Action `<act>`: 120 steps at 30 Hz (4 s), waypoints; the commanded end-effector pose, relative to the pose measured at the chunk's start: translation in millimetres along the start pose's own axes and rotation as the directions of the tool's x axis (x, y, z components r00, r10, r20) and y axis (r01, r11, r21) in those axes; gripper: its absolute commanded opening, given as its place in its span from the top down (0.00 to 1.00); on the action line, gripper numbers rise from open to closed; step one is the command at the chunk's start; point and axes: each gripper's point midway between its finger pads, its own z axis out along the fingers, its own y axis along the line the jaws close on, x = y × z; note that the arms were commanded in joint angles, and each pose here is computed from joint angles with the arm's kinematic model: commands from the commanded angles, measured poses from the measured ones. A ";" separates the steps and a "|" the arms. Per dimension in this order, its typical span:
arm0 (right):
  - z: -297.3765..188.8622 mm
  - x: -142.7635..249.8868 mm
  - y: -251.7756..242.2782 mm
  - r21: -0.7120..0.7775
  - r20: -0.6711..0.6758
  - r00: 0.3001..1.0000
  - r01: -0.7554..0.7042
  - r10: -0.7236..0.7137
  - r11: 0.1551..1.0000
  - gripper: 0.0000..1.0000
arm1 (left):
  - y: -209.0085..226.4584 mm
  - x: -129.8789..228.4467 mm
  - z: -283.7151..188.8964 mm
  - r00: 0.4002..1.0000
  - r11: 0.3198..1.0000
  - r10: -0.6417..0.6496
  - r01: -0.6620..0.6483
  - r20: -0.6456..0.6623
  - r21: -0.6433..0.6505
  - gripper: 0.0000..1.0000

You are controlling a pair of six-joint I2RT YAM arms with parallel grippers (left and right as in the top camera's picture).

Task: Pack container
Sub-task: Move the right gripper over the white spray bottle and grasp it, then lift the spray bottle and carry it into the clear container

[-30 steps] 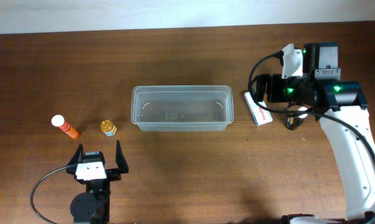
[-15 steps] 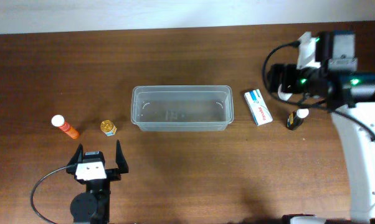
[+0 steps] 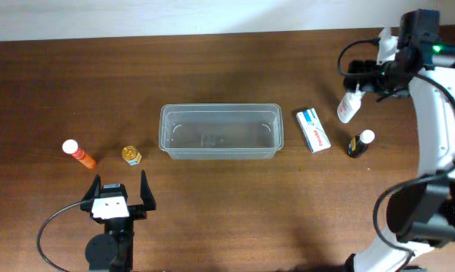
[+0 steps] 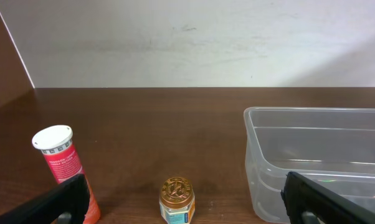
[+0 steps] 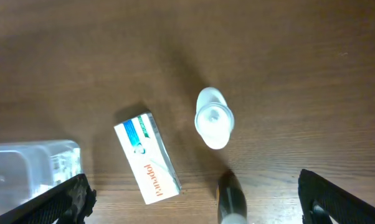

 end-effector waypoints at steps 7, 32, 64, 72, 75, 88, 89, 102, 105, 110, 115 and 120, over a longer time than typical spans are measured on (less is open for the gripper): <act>30.2 -8.9 -3.3 -0.011 -0.009 0.999 0.040 -0.040 0.999 0.02 | -0.3 1.1 0.1 1.000 1.000 0.018 -0.018 0.004 0.004 0.01; 112.3 6.9 -24.4 0.034 -0.138 0.989 0.052 -0.047 0.998 0.10 | -0.3 1.1 0.1 1.000 1.000 0.018 -0.018 0.004 0.004 0.01; 48.9 -28.0 -3.1 -0.028 -0.078 0.997 0.014 -0.016 1.000 0.86 | -0.3 1.1 0.1 1.000 1.000 0.018 -0.018 0.004 0.004 0.01; -25.4 -44.4 55.4 -0.187 -0.012 0.997 0.068 -0.072 0.980 0.86 | -0.3 1.1 0.1 1.000 1.000 0.018 -0.018 0.004 0.004 0.01; -45.8 -41.8 85.8 -0.214 0.006 0.992 0.125 -0.127 0.969 0.86 | -0.3 1.1 0.1 1.000 1.000 0.018 -0.018 0.004 0.004 0.01; -67.6 3.3 212.4 -0.319 -0.026 0.953 0.277 -0.301 0.906 0.86 | -0.3 1.1 0.1 1.000 1.000 0.018 -0.018 0.004 0.004 0.01; -68.0 9.1 219.8 -0.324 -0.034 0.947 0.292 -0.320 0.900 0.86 | -0.3 1.1 0.1 1.000 1.000 0.018 -0.018 0.004 0.004 0.01; -55.8 36.0 213.6 -0.135 -0.142 0.934 0.308 -0.326 0.942 0.86 | -0.3 1.1 0.1 1.000 1.000 0.018 -0.018 0.004 0.004 0.01; -45.7 41.8 208.3 -0.074 -0.178 0.937 0.291 -0.300 0.954 0.89 | -0.3 1.1 0.1 1.000 1.000 0.018 -0.018 0.004 0.004 0.01; -31.5 48.5 214.9 0.021 -0.183 0.937 0.307 -0.298 0.951 0.90 | -0.3 1.1 0.1 1.000 1.000 0.018 -0.018 0.004 0.004 0.01; -32.5 50.6 238.2 0.060 -0.129 0.936 0.337 -0.327 0.940 0.90 | -0.3 1.1 0.1 1.000 1.000 0.018 -0.018 0.004 0.004 0.01; -30.2 47.6 247.7 0.074 -0.093 0.946 0.318 -0.311 0.945 0.90 | -0.3 1.1 0.1 1.000 1.000 0.018 -0.018 0.004 0.004 0.01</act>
